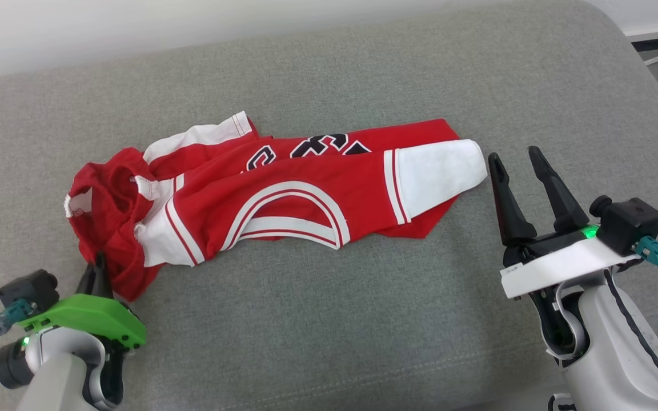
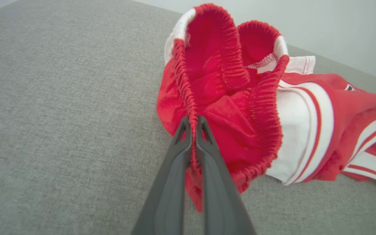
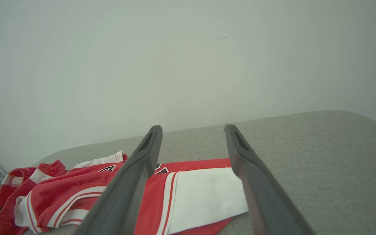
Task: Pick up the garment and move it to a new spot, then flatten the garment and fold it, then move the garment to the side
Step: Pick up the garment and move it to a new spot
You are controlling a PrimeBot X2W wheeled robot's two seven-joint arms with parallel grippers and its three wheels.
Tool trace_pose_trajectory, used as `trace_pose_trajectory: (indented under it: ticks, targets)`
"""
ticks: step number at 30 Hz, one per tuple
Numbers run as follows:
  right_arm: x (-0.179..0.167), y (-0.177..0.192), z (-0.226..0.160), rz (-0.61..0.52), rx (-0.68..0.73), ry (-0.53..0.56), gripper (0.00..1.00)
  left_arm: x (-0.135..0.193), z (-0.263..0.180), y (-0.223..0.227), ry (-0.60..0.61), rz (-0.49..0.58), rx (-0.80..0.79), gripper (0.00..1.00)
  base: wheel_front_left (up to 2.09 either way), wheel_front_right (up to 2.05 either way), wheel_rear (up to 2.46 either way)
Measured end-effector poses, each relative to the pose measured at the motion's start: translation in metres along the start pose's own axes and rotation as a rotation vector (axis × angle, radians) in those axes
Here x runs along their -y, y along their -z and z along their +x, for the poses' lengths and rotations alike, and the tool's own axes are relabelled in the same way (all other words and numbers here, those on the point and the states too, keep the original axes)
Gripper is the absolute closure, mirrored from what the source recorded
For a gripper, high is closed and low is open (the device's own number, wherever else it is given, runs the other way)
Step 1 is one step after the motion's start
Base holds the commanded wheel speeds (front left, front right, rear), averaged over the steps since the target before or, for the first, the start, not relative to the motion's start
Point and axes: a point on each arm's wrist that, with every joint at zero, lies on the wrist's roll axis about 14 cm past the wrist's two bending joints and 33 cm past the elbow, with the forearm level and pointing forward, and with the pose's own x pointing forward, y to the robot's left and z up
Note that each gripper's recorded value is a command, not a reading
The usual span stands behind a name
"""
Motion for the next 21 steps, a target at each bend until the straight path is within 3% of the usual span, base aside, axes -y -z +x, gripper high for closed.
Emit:
trace_pose_trajectory:
  ticks: [8, 21]
  targets:
    - [-0.004, -0.001, 0.001, 0.001, 0.005, -0.012, 0.00, 0.005, 0.011, -0.063, 0.043, 0.022, 0.170, 1.00, 0.00, 0.00, 0.00]
    - [-0.011, -0.004, 0.002, 0.004, 0.011, -0.032, 0.00, -0.017, 0.005, -0.225, 0.039, 0.229, 0.526, 1.00, 0.00, 0.00, 0.00]
